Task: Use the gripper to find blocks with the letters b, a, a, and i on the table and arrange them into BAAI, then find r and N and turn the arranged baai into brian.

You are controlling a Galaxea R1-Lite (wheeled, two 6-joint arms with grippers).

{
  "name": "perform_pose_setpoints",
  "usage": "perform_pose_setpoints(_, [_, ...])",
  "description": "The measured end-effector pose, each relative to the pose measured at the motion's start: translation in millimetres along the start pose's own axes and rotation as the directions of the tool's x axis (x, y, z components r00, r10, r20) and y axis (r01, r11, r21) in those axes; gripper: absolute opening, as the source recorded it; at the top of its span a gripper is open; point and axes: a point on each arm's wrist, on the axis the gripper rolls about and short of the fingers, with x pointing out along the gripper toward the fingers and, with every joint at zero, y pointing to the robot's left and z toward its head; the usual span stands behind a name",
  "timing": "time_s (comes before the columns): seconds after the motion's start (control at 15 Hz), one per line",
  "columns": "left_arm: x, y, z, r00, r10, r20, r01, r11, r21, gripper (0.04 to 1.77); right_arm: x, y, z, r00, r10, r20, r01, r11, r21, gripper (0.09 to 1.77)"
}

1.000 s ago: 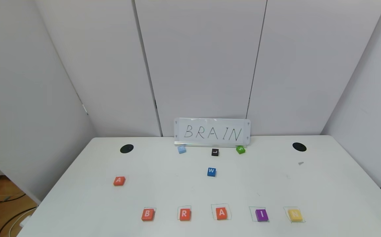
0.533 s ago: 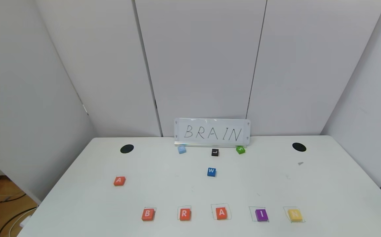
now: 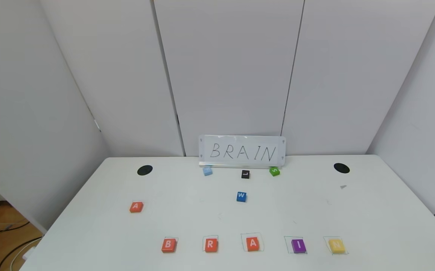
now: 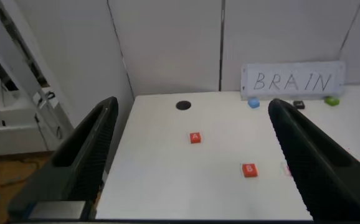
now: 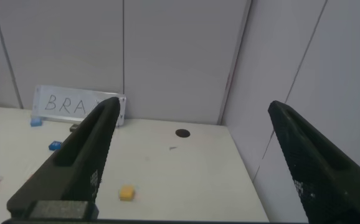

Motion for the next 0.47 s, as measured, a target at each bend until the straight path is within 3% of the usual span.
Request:
perform_pose_setpoints(0.27, [-6,1.5,1,0.999,-0.016,0.044,0.017,0.999,-0.029,1.72,-3,1,-7,1.000,-0.002,0.013,0.002,1.000,0.003,1.71])
perform_pose_setpoints(0.47, [-10,1.9,-12,0.997,-0.025,0.077,0.025,1.000,0.002,1.72,5,1,-8,0.990,-0.016,0.143,0.016,1.000,0.002,1.71])
